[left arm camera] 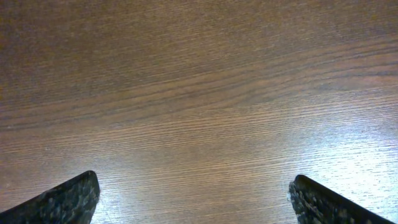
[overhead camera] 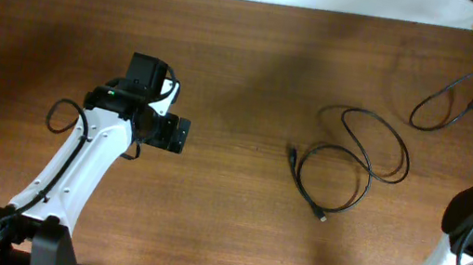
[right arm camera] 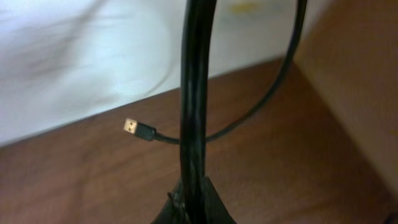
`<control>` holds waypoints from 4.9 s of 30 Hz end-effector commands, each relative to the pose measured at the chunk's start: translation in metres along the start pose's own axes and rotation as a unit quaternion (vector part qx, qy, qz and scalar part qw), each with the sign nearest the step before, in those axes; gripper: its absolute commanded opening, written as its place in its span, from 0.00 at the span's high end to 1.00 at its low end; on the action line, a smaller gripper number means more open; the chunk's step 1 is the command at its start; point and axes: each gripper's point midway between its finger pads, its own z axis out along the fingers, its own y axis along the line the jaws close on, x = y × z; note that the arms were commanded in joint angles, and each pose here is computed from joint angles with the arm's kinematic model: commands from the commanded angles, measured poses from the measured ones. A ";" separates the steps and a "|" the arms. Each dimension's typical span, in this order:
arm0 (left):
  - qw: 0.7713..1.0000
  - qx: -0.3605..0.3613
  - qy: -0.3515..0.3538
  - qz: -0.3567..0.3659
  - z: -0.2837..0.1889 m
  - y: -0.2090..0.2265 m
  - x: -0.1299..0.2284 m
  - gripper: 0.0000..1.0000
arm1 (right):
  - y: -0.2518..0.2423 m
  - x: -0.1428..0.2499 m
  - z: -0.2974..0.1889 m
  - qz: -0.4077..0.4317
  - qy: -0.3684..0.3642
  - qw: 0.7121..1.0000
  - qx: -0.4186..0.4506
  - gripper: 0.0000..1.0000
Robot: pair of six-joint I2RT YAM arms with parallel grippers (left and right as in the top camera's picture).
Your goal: Untangle cables
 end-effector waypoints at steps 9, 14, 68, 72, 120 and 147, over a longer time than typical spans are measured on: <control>1.000 -0.004 0.001 0.005 0.000 0.003 0.001 0.01 | -0.174 0.088 0.049 0.214 0.109 0.965 0.105 0.01; 1.000 -0.004 0.001 0.005 0.000 0.003 0.001 0.01 | -0.118 0.080 0.039 0.209 0.121 0.960 -0.144 0.01; 1.000 -0.004 0.001 0.005 0.000 0.003 0.001 0.01 | 0.108 -0.043 -0.089 -0.154 -0.063 0.986 0.003 0.96; 1.000 -0.004 0.001 0.005 0.000 0.003 0.001 0.01 | 0.040 -0.059 -0.060 -0.117 -0.078 0.985 0.100 0.96; 1.000 -0.004 0.001 0.005 0.000 0.003 0.001 0.01 | 0.151 0.157 -0.266 -0.320 0.248 0.860 -0.312 0.01; 1.000 -0.004 0.001 0.005 0.000 0.003 0.001 0.01 | 0.151 0.157 -0.266 -0.320 0.248 0.860 -0.312 0.01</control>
